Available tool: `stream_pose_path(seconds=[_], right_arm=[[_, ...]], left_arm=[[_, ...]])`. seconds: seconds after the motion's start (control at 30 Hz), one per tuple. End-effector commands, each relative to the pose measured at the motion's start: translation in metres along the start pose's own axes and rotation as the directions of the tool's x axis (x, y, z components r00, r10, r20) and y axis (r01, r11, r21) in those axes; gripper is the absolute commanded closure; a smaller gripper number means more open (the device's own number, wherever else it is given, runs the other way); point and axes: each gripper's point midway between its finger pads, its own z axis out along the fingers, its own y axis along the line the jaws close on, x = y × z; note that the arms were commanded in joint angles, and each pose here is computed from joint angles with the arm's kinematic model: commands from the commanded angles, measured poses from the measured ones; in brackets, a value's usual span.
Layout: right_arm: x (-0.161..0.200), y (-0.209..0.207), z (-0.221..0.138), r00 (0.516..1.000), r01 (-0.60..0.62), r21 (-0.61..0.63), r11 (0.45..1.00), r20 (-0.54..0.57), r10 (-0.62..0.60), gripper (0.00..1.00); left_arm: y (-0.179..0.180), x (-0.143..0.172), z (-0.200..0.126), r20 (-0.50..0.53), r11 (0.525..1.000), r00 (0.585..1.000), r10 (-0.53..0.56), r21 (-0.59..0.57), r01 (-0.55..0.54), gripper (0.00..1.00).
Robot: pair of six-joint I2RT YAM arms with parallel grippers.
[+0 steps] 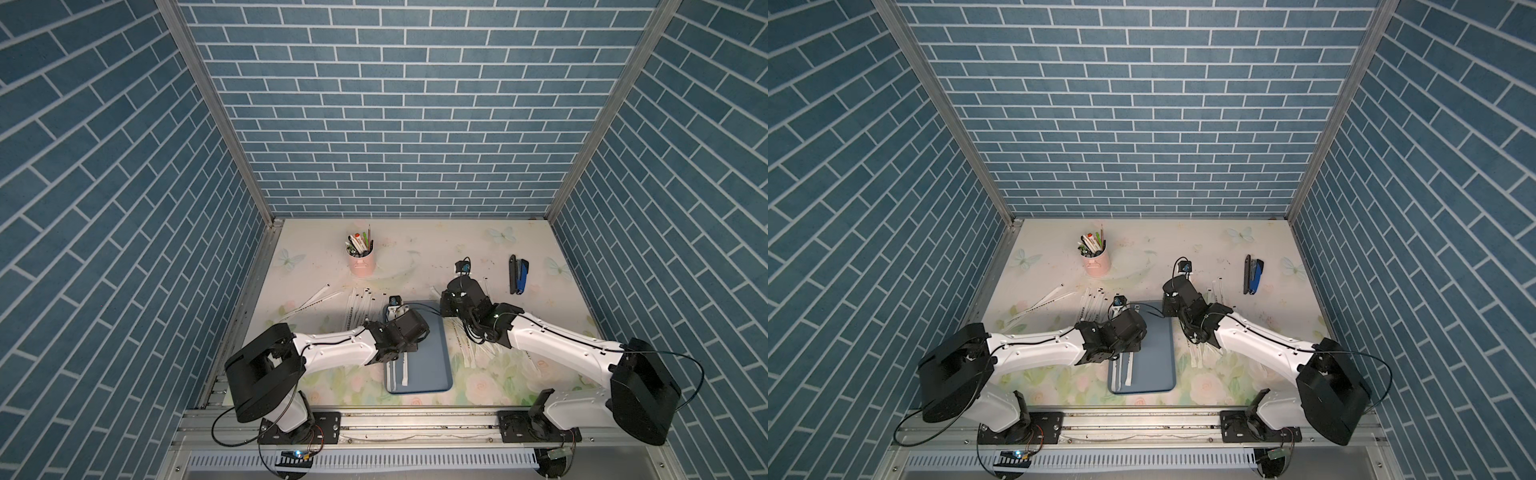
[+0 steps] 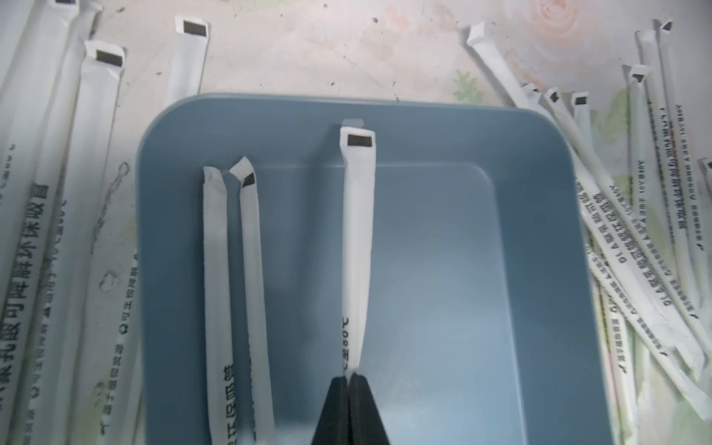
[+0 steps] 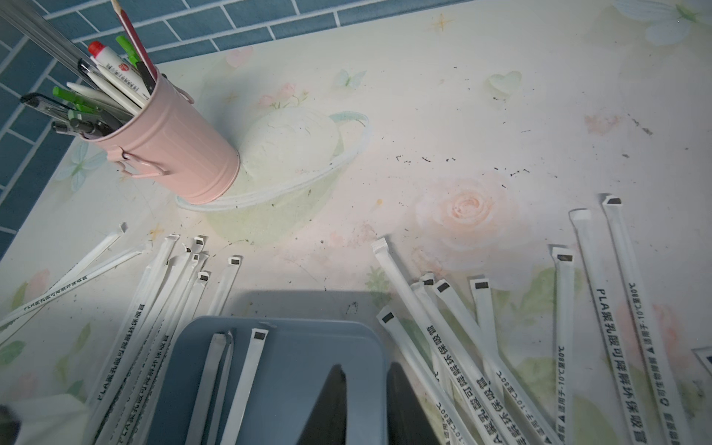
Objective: Put the straws into the storage box
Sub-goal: Place the straw in the storage box.
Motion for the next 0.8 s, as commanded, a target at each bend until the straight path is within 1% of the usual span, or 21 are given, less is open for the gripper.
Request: stream_pose_path(seconds=[0.0,0.3,0.77], right_arm=[[0.001,-0.006,-0.004,1.0,0.02,0.013,1.0,0.001,-0.02,0.79],[0.003,-0.004,-0.001,1.0,0.021,0.005,1.0,-0.009,-0.021,0.79],[0.005,-0.003,0.0,1.0,0.019,0.0,1.0,-0.015,-0.019,0.79]], left_arm=[[0.01,0.004,0.009,0.016,0.999,1.0,-0.006,-0.036,0.007,1.0],[0.022,0.007,0.007,0.025,0.998,0.999,-0.023,-0.055,0.024,1.0],[0.035,0.012,0.016,0.015,0.996,1.0,-0.016,-0.086,0.017,0.99]])
